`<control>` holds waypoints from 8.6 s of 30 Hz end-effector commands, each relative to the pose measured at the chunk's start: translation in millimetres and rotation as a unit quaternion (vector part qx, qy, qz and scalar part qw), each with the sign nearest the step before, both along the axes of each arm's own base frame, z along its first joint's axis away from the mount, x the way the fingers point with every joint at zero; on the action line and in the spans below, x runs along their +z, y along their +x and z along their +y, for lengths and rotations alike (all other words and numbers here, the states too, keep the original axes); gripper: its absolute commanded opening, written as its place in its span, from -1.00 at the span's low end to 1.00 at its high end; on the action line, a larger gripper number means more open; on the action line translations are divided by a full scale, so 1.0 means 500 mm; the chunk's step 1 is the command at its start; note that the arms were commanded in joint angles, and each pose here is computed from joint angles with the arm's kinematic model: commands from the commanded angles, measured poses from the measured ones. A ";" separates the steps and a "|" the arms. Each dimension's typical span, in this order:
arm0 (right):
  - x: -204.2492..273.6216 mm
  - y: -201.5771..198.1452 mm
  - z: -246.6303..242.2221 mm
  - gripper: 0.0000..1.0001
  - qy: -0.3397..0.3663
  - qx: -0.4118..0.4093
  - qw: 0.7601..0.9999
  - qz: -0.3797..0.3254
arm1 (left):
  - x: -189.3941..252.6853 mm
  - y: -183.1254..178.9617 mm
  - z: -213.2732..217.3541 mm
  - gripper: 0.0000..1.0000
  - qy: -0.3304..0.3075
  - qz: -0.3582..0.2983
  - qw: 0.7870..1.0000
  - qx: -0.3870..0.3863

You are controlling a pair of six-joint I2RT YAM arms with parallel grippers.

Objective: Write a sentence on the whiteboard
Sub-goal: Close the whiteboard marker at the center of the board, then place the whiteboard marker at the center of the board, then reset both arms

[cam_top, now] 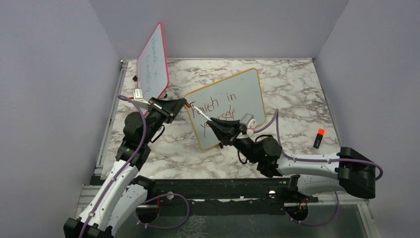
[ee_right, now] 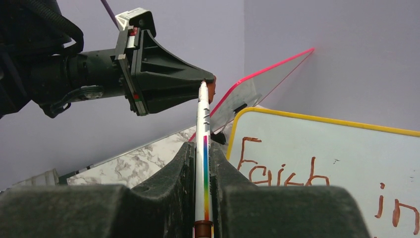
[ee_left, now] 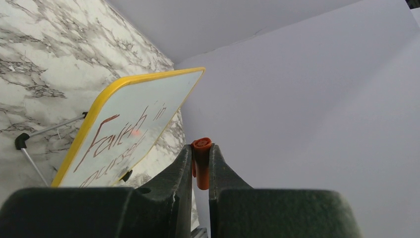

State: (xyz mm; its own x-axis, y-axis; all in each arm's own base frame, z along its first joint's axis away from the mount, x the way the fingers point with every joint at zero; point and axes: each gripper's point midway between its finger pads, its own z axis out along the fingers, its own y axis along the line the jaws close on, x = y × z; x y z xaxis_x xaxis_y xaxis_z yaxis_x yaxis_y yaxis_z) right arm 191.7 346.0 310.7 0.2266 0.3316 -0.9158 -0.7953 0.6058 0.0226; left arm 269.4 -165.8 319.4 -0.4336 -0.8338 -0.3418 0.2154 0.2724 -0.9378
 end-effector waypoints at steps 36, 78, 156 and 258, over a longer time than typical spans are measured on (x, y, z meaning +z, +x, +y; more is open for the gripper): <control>-0.022 0.012 0.026 -0.99 -0.028 -0.002 0.999 0.038 | 0.017 -0.015 -0.002 -1.00 -0.045 0.001 0.999 -0.008; 0.000 -0.004 0.015 -0.99 -0.004 0.014 0.999 0.033 | -0.007 -0.008 0.000 -1.00 -0.034 0.021 0.999 -0.001; 0.071 0.049 0.006 -0.99 0.160 -0.049 0.986 0.011 | -0.054 -0.094 -0.136 -1.00 0.001 -0.018 0.997 -0.077; 0.039 -0.016 -0.722 1.00 0.057 -0.479 0.855 0.192 | 0.101 -0.216 0.329 0.98 0.356 -0.159 0.877 0.282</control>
